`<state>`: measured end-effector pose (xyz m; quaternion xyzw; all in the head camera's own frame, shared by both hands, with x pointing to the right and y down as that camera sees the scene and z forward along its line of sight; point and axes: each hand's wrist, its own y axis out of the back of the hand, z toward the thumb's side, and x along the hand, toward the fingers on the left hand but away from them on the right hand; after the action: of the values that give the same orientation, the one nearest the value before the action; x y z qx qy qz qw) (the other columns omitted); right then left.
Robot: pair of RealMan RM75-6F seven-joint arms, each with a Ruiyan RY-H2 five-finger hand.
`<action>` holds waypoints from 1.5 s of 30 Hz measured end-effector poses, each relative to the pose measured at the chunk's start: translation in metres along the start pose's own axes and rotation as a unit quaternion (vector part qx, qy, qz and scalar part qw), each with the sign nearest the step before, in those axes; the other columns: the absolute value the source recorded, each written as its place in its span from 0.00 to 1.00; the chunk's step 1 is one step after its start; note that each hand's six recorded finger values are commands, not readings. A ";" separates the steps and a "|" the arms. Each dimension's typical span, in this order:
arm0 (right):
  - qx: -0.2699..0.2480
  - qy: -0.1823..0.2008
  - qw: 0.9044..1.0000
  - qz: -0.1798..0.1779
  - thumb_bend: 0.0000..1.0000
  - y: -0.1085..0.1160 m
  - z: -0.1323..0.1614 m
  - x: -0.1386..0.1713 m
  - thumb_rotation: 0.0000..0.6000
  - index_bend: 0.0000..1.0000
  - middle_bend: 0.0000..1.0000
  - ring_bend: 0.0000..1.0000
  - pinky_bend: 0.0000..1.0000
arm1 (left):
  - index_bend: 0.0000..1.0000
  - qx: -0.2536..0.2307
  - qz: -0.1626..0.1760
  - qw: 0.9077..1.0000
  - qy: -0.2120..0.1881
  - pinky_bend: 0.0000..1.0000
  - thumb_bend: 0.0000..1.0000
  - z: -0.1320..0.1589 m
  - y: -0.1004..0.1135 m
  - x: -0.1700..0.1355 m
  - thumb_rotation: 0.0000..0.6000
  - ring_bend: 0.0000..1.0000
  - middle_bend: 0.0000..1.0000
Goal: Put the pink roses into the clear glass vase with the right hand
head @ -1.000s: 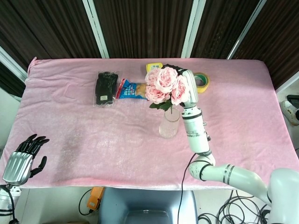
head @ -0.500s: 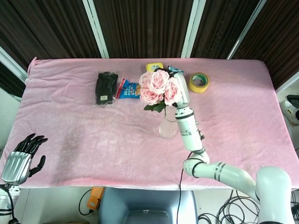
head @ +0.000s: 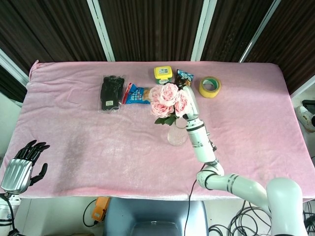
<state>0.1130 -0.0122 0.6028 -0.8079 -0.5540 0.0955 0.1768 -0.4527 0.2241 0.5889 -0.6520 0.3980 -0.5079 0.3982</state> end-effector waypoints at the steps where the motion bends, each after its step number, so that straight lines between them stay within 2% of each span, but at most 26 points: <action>1: 0.002 -0.003 1.000 0.002 0.38 0.001 -0.004 0.003 1.00 0.71 0.73 0.62 0.69 | 0.24 0.000 0.000 1.000 -0.001 0.27 0.46 0.000 0.000 0.000 1.00 0.10 0.21; 5: 0.017 -0.019 1.000 0.009 0.38 0.005 -0.025 0.016 1.00 0.64 0.68 0.57 0.64 | 0.24 0.002 -0.005 1.000 -0.003 0.27 0.46 0.002 -0.002 0.000 1.00 0.10 0.21; 12: 0.010 -0.050 0.998 0.025 0.38 0.009 -0.053 0.030 1.00 0.38 0.40 0.32 0.41 | 0.24 0.003 -0.004 1.000 -0.003 0.27 0.46 0.002 -0.002 0.001 1.00 0.10 0.21; 15: 0.000 -0.058 0.998 0.035 0.37 0.009 -0.061 0.034 1.00 0.29 0.32 0.22 0.33 | 0.24 0.003 -0.006 1.000 -0.003 0.27 0.46 0.002 -0.003 0.001 1.00 0.10 0.21; 21: -0.011 -0.067 0.996 0.050 0.24 0.012 -0.069 0.042 1.00 0.08 0.15 0.06 0.18 | 0.24 0.003 -0.008 1.000 -0.004 0.27 0.46 0.003 -0.004 0.001 1.00 0.10 0.21; 23: -0.012 -0.067 0.996 0.054 0.20 0.014 -0.068 0.045 1.00 0.03 0.10 0.02 0.16 | 0.24 0.003 -0.008 1.000 -0.005 0.27 0.46 0.003 -0.004 0.001 1.00 0.10 0.21; 28: -0.006 -0.064 0.996 0.066 0.12 0.019 -0.065 0.053 1.00 0.00 0.00 0.00 0.12 | 0.24 0.005 -0.010 1.000 -0.007 0.27 0.46 0.004 -0.005 0.001 1.00 0.10 0.21; 34: 0.007 -0.063 0.994 0.085 0.10 0.030 -0.059 0.066 1.00 0.00 0.00 0.00 0.08 | 0.24 0.005 -0.010 1.000 -0.011 0.27 0.46 0.006 -0.005 0.001 1.00 0.10 0.21; 38: 0.035 -0.077 0.992 0.095 0.10 0.046 -0.062 0.079 1.00 0.00 0.00 0.00 0.06 | 0.24 0.004 -0.010 1.000 -0.012 0.27 0.46 0.006 -0.005 0.000 1.00 0.10 0.21; 45: 0.074 -0.107 0.988 0.089 0.06 0.075 -0.072 0.101 1.00 0.00 0.00 0.00 0.05 | 0.24 0.003 -0.011 1.000 -0.013 0.27 0.46 0.007 -0.005 0.000 1.00 0.10 0.21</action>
<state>0.2401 0.0442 0.6438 -0.8238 -0.4873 0.2371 0.1664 -0.4455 0.2270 0.5928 -0.6618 0.3841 -0.5049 0.3994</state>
